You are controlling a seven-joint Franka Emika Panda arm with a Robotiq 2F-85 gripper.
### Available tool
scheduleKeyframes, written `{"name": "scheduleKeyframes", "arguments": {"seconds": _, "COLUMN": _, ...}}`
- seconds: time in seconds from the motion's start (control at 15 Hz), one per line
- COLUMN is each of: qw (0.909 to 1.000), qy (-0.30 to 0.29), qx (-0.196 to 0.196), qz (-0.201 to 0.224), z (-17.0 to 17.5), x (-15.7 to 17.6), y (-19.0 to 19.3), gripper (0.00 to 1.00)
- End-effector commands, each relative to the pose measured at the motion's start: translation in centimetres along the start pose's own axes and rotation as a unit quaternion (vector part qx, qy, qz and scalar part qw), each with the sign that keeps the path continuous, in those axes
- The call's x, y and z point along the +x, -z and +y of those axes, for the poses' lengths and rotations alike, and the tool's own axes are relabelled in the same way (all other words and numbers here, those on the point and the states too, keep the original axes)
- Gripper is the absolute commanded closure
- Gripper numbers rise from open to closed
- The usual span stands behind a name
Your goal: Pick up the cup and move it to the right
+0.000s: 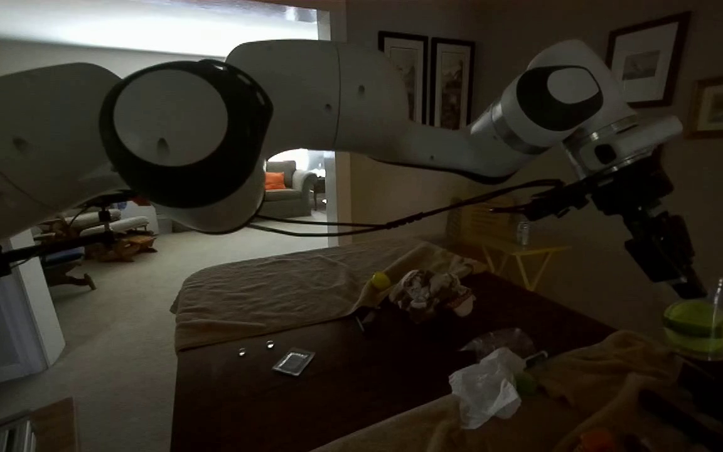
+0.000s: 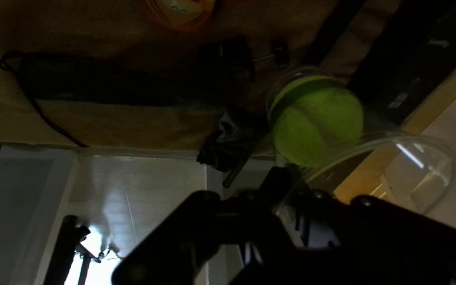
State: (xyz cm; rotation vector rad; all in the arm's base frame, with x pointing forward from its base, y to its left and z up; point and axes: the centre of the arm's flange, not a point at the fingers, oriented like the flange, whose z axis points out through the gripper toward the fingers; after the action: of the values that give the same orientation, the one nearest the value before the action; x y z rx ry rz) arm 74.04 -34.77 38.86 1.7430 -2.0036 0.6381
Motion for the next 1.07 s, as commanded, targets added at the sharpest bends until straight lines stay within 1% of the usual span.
{"name": "scheduleKeyframes", "arguments": {"seconds": 0.0, "qw": 0.9990, "qy": -0.040, "qx": -0.018, "qz": 0.005, "z": -0.5, "x": 2.1, "y": 0.3, "gripper": 0.98}}
{"name": "scheduleKeyframes", "arguments": {"seconds": 0.33, "qw": 0.9963, "qy": -0.066, "qx": -0.054, "qz": 0.013, "z": 0.7, "x": 3.1, "y": -1.6, "gripper": 0.98}}
{"name": "scheduleKeyframes", "arguments": {"seconds": 0.6, "qw": 0.9935, "qy": -0.081, "qx": -0.079, "qz": 0.010, "z": 1.7, "x": 3.3, "y": -3.6, "gripper": 0.98}}
{"name": "scheduleKeyframes", "arguments": {"seconds": 0.8, "qw": 0.9936, "qy": -0.076, "qx": -0.084, "qz": 0.006, "z": 2.1, "x": 2.6, "y": -5.1, "gripper": 0.98}}
{"name": "scheduleKeyframes", "arguments": {"seconds": 1.0, "qw": 0.9942, "qy": -0.067, "qx": -0.085, "qz": -0.003, "z": 2.1, "x": 0.9, "y": -6.4, "gripper": 0.98}}
